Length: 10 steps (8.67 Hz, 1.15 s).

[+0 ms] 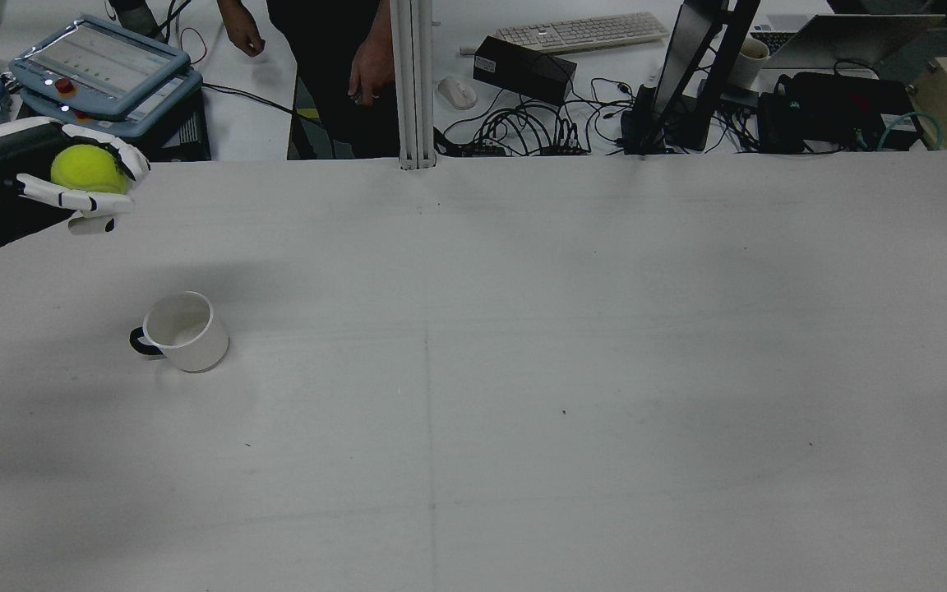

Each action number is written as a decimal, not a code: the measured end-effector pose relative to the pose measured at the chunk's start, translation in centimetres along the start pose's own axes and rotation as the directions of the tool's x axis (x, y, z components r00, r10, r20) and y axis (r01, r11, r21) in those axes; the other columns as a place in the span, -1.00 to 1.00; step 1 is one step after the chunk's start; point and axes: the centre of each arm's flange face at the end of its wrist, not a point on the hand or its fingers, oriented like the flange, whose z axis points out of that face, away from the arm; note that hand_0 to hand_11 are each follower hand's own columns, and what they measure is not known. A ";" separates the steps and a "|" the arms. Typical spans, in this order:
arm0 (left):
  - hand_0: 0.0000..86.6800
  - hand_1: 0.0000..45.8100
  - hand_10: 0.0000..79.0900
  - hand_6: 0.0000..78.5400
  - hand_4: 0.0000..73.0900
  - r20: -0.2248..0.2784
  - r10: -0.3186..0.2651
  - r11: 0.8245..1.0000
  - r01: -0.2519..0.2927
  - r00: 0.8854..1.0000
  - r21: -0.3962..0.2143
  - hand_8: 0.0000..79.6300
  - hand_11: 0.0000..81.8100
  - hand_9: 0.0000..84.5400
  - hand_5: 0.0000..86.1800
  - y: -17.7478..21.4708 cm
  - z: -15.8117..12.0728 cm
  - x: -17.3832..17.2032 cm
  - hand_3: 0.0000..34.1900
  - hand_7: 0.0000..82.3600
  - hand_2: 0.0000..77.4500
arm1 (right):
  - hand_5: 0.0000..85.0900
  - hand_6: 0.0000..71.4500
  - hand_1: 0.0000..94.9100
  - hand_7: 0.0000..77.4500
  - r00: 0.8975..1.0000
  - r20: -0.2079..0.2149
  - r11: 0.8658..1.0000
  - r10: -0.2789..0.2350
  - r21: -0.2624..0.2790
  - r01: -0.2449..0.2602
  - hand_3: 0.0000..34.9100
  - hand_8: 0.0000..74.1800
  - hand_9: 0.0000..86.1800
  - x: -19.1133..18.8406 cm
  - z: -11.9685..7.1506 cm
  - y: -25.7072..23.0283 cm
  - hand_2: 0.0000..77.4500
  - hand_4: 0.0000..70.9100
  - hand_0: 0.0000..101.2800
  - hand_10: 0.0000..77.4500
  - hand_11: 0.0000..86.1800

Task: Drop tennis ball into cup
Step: 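Carry the tennis ball in the left hand over the white mug, then open the left hand fingers to release the ball into the mug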

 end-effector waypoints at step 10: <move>0.85 0.60 0.38 -0.01 -0.37 0.025 -0.036 0.999 0.035 0.999 0.018 -0.60 0.27 -0.97 -0.63 -4.1 -1.7 -7.0 -0.35 0.50 -0.44 | -1.00 -1.00 -0.99 -0.99 1.000 0.000 1.000 0.000 0.000 0.000 -1.00 -1.00 -1.00 0.0 0.0 0.0 -0.99 -1.00 -1.00 -1.00 -0.99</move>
